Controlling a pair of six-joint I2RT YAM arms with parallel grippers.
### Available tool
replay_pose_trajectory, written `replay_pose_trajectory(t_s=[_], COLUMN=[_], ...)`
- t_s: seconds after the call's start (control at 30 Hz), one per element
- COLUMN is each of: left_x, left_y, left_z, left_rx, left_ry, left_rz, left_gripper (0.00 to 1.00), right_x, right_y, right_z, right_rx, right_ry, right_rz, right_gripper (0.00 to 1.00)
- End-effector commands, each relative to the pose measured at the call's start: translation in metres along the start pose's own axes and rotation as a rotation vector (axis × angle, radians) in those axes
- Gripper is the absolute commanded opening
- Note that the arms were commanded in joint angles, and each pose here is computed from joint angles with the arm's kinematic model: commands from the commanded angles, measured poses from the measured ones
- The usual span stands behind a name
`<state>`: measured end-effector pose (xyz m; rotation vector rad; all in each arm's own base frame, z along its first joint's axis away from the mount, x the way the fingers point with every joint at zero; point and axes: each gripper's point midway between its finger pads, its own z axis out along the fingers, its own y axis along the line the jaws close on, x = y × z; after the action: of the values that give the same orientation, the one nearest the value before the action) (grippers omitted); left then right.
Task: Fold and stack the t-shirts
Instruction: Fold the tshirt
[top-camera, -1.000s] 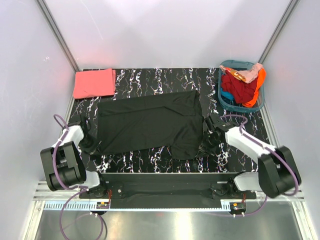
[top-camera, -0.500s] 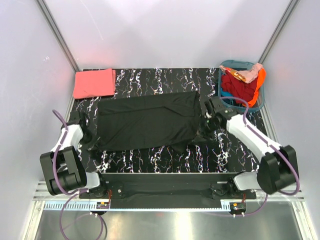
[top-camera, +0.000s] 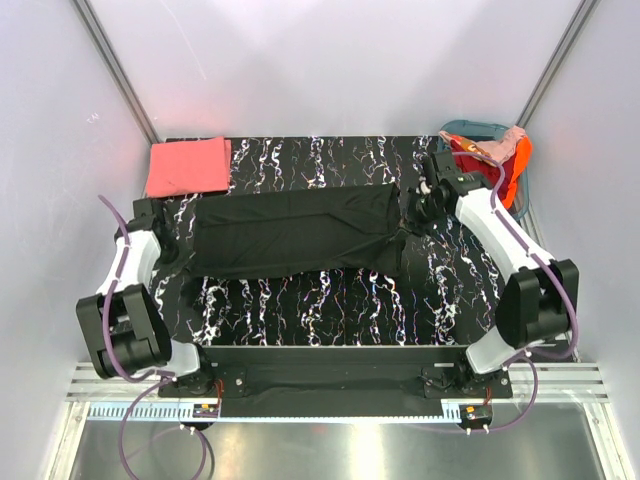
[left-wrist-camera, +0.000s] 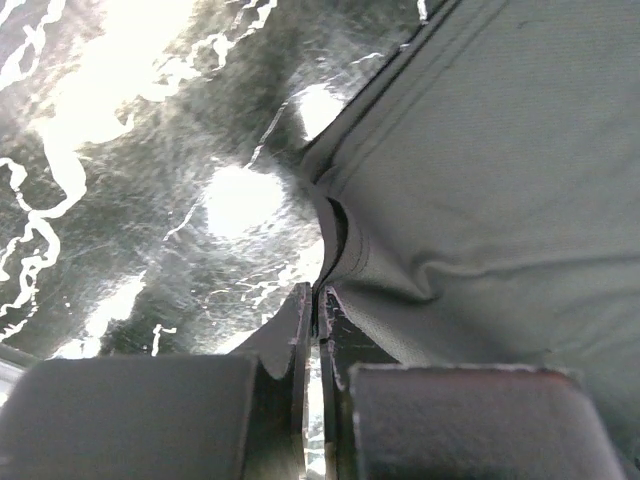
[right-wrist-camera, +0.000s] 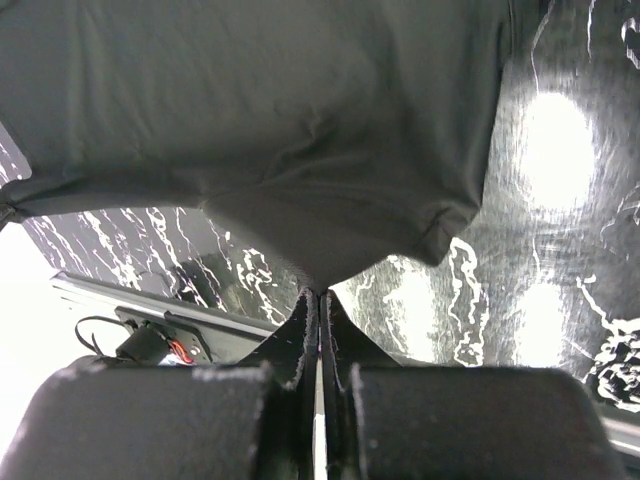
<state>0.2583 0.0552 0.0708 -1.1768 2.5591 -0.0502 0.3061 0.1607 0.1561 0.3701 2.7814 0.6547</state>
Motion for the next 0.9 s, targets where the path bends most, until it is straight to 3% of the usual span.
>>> replay_pose_trajectory(t_s=[0.0,0.3,0.87], left_x=[-0.018,-0.043,-0.070], left_y=[-0.020,-0.052,-0.078], left_z=[-0.007,-0.006,0.006], left_rx=[0.056,0.112,0.141], left_ry=[-0.009,-0.011,-0.020], left_rz=[0.021,0.045,0.023], left_gripper=[0.01,0.03,0.04], right_x=[-0.020,-0.058,-0.107], right_y=[0.016,0.029,0.041], right_z=[-0.008,-0.004,0.013], right_rx=[-0.044,-0.043,-0.062], right_ry=[-0.019,-0.032,-0.037], right_rz=[-0.055,-0.075,-0.073], right_gripper=[0.00,0.00,0.00])
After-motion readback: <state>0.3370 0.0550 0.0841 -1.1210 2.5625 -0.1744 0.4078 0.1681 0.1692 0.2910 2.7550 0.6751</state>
